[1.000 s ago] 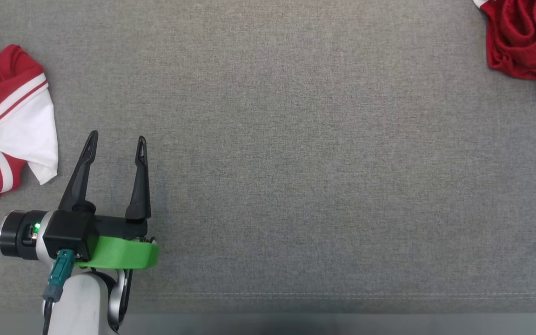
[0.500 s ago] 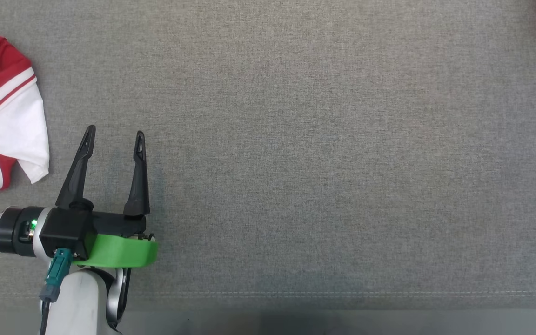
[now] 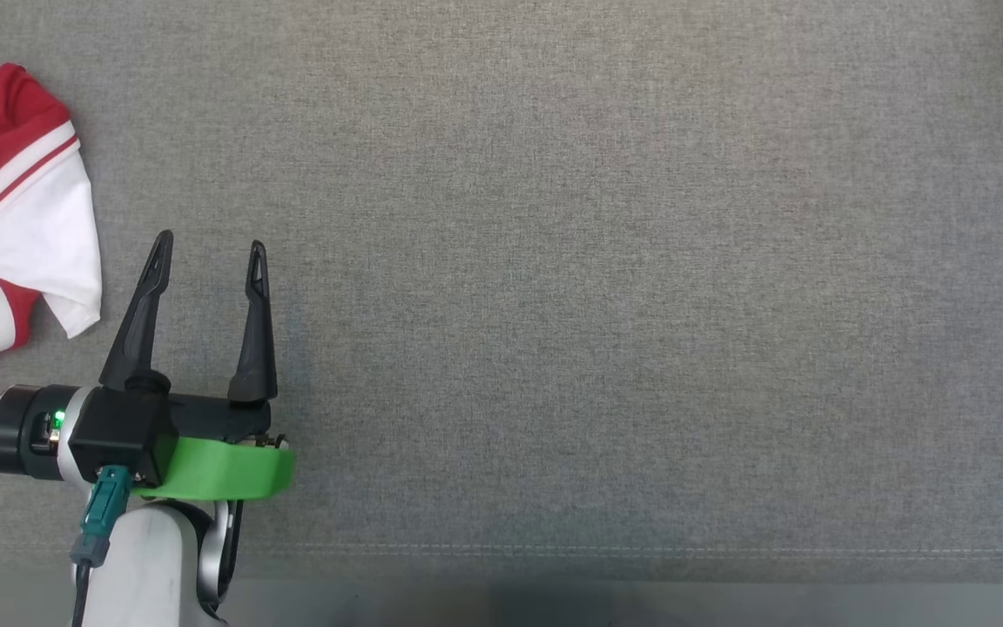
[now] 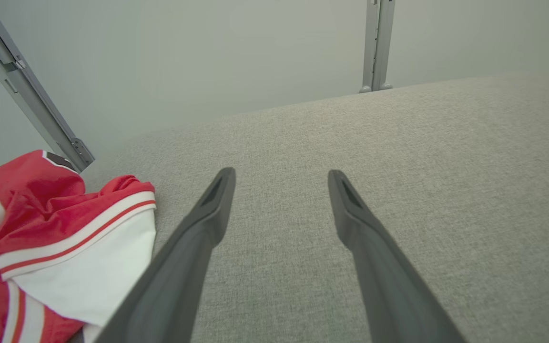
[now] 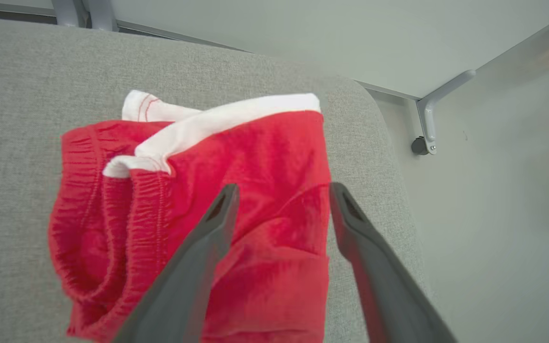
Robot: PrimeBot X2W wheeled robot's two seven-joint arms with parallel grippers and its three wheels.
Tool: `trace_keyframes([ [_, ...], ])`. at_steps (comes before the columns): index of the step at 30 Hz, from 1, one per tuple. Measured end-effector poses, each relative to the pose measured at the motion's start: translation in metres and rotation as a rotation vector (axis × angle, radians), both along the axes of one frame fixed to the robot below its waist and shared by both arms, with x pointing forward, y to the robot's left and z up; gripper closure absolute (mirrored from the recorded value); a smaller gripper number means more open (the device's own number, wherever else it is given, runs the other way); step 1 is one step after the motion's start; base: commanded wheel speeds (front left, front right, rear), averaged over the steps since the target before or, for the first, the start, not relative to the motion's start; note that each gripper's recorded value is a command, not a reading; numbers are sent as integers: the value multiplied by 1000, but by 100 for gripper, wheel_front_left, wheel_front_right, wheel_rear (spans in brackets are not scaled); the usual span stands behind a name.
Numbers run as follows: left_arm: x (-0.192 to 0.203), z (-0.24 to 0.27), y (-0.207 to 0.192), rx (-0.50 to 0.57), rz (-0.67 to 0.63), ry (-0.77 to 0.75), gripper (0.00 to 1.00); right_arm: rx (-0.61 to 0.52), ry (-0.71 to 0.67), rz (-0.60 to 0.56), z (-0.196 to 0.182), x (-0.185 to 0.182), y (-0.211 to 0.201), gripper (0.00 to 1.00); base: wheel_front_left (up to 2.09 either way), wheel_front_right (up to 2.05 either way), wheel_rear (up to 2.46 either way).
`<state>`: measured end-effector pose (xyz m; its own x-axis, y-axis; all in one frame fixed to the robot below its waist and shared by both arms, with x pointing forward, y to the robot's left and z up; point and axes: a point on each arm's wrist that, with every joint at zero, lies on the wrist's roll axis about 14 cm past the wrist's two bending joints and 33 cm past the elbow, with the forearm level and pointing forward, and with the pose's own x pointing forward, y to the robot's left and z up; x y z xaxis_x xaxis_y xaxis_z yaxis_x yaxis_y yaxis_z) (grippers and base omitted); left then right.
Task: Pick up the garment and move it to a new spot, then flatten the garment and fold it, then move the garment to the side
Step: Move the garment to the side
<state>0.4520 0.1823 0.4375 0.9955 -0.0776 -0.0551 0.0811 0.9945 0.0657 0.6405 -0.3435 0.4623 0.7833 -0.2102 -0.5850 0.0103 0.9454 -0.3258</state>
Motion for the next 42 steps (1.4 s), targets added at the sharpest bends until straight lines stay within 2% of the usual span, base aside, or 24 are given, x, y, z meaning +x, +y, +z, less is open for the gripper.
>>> trace_keyframes([
  [8,-1,5,1,-2,10,-12,0,-14,-38,10,13,2,0,0,0,0,0],
  [16,-7,20,3,-9,29,-45,0,140,-275,101,44,14,49,0,0,0,0],
  [21,-13,30,5,-13,38,-64,0,218,-358,162,50,6,79,0,0,0,0],
  [26,-24,38,8,-19,49,-75,0,317,-470,249,66,-9,120,0,0,0,0],
  [33,-38,50,12,-30,64,-98,0,413,-518,335,70,-44,160,0,0,0,0],
  [42,-52,63,20,-37,87,-126,0,517,-550,334,68,-87,173,0,0,0,0],
])
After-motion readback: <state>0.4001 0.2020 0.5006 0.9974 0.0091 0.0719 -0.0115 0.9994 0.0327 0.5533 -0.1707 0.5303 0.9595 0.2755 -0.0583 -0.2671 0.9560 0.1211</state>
